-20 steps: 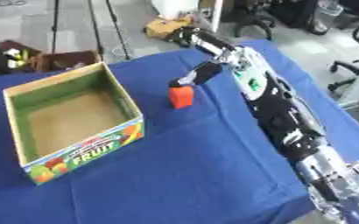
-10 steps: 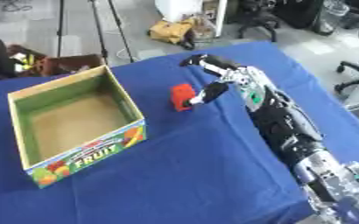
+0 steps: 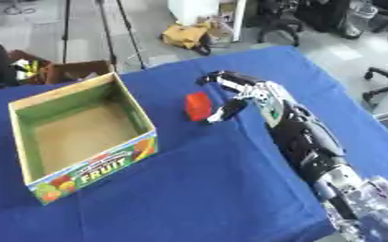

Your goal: Pick up objects on the table and place them in the box.

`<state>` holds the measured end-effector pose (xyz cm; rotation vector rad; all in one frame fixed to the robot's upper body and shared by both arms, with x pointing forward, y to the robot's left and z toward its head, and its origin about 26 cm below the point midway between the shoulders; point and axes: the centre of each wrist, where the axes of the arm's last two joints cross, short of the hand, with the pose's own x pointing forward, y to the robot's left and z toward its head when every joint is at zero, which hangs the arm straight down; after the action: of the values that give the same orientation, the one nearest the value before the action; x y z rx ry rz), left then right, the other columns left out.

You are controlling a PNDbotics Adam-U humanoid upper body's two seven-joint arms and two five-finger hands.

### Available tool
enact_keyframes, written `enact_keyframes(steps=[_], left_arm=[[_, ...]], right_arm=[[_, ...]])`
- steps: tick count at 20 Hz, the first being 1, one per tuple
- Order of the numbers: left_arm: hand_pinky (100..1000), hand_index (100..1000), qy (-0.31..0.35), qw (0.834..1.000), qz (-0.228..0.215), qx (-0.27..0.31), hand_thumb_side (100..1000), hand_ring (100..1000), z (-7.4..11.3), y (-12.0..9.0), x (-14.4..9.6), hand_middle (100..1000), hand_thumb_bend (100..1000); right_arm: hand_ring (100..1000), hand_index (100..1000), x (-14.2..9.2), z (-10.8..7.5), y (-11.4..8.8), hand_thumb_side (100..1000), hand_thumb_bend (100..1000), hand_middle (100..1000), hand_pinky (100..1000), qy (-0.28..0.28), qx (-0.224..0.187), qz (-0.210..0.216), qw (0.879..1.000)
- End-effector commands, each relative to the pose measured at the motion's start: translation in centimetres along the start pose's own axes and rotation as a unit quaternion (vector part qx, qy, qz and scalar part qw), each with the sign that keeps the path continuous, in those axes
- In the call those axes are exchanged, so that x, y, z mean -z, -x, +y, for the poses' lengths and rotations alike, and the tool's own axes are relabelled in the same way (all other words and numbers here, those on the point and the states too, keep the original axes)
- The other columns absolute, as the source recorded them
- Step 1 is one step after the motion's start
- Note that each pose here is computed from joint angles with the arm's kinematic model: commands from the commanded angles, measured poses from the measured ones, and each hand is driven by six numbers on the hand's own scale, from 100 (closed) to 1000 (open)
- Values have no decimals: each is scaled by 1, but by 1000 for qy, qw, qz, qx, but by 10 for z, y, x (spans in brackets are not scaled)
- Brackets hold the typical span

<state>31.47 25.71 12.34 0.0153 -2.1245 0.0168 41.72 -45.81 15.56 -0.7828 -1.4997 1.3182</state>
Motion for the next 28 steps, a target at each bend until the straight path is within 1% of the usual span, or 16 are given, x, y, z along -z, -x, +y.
enact_keyframes(steps=[1,6,7,8,9,10,11,13,17,18,23,26,28], left_arm=[[551,622,9,1000,-11,4,838,732,1,-6,3,484,406],[551,622,8,1000,-11,3,838,732,0,-6,3,484,407],[551,622,8,1000,-11,3,838,733,0,-6,3,484,407],[551,622,8,1000,-11,3,838,733,0,-6,3,483,407],[552,622,8,1000,-11,3,839,733,0,-6,3,483,406],[552,622,8,1000,-11,3,839,733,0,-6,3,483,407],[552,622,8,1000,-11,3,838,734,0,-6,3,483,407],[552,623,8,1000,-12,3,838,734,0,-7,3,483,406],[552,623,8,1000,-13,3,838,734,0,-7,4,483,406],[553,623,8,1000,-14,3,838,734,0,-7,4,483,406],[554,623,8,1000,-17,4,837,735,0,-8,5,484,408],[555,624,7,1000,-18,5,836,734,1,-9,6,484,409],[555,624,7,1000,-20,6,836,734,0,-9,6,484,410]], right_arm=[[923,908,0,-13,1,406,648,809,976,5,-15,1,1000],[897,853,2,-9,-1,393,639,744,962,6,-15,1,1000],[875,802,3,-9,-1,374,632,678,948,8,-15,2,1000],[860,779,3,-9,-2,366,625,646,940,11,-16,3,1000],[833,732,3,-9,-2,337,584,586,923,15,-16,4,1000],[819,713,4,-9,-3,322,557,561,912,19,-17,4,1000],[798,682,4,-10,-3,298,509,526,896,25,-17,6,1000],[747,615,3,-11,-3,259,378,456,861,40,-16,11,999],[747,615,4,-10,-4,259,378,456,861,56,-18,15,998],[676,546,4,-12,-4,212,241,381,825,63,-18,13,998],[670,542,9,-30,-19,215,241,378,817,116,-16,-20,993],[669,538,14,-44,-32,217,240,376,810,135,-20,-51,989],[669,535,20,-55,-46,219,239,375,806,149,-23,-81,985]])
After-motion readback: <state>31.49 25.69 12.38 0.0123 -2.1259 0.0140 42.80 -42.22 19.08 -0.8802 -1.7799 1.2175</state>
